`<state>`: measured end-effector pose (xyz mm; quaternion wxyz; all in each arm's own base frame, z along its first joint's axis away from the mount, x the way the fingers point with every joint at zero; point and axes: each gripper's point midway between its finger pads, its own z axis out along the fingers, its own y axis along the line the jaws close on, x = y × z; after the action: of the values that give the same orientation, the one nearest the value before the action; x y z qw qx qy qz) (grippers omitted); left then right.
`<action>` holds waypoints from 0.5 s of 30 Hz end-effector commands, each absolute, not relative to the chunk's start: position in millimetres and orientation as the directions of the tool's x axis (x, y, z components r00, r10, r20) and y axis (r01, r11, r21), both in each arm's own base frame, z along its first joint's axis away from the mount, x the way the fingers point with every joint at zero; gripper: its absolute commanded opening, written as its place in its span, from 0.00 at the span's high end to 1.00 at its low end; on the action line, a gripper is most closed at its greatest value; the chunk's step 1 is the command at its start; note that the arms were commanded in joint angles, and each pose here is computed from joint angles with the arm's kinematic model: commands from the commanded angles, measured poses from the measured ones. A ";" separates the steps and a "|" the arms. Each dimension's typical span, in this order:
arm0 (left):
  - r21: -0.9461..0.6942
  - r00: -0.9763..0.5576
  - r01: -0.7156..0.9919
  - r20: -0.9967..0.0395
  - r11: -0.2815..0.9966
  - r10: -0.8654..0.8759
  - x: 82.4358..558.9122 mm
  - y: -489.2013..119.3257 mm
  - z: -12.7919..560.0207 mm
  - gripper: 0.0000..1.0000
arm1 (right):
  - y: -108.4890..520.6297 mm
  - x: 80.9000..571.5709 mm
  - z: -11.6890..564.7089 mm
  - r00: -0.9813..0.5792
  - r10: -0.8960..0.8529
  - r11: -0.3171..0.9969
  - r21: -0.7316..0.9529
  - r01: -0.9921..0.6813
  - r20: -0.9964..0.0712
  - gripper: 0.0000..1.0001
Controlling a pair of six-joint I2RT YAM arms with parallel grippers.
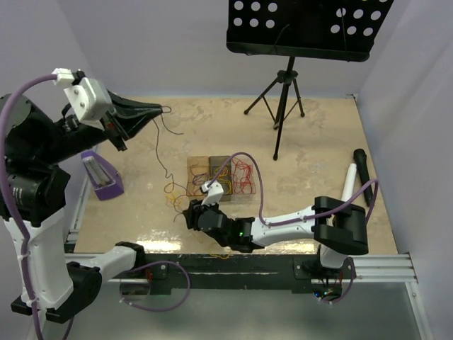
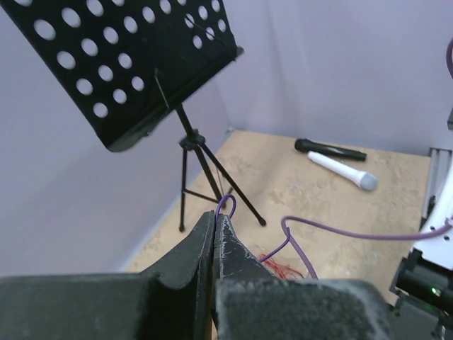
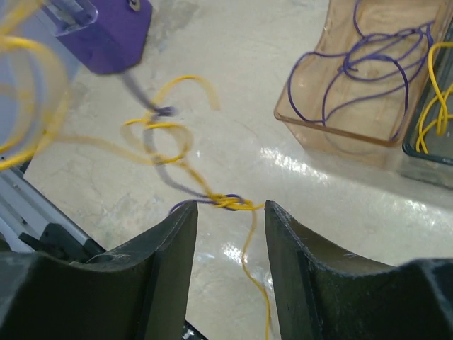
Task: Untangle the cables
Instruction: Untie the cable.
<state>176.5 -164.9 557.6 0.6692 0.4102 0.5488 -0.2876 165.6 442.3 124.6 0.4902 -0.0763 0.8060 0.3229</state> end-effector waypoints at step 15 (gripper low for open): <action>0.253 0.292 0.790 -0.956 0.558 0.020 174.7 -157.9 562.4 1.00 | 389.9 156.1 260.0 -0.374 0.361 0.692 0.514 -0.506 -0.854 0.39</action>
<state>172.1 -158.4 564.1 0.7031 0.3845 0.5313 -0.2746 147.0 403.1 225.0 0.5148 -0.0459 0.7553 0.4029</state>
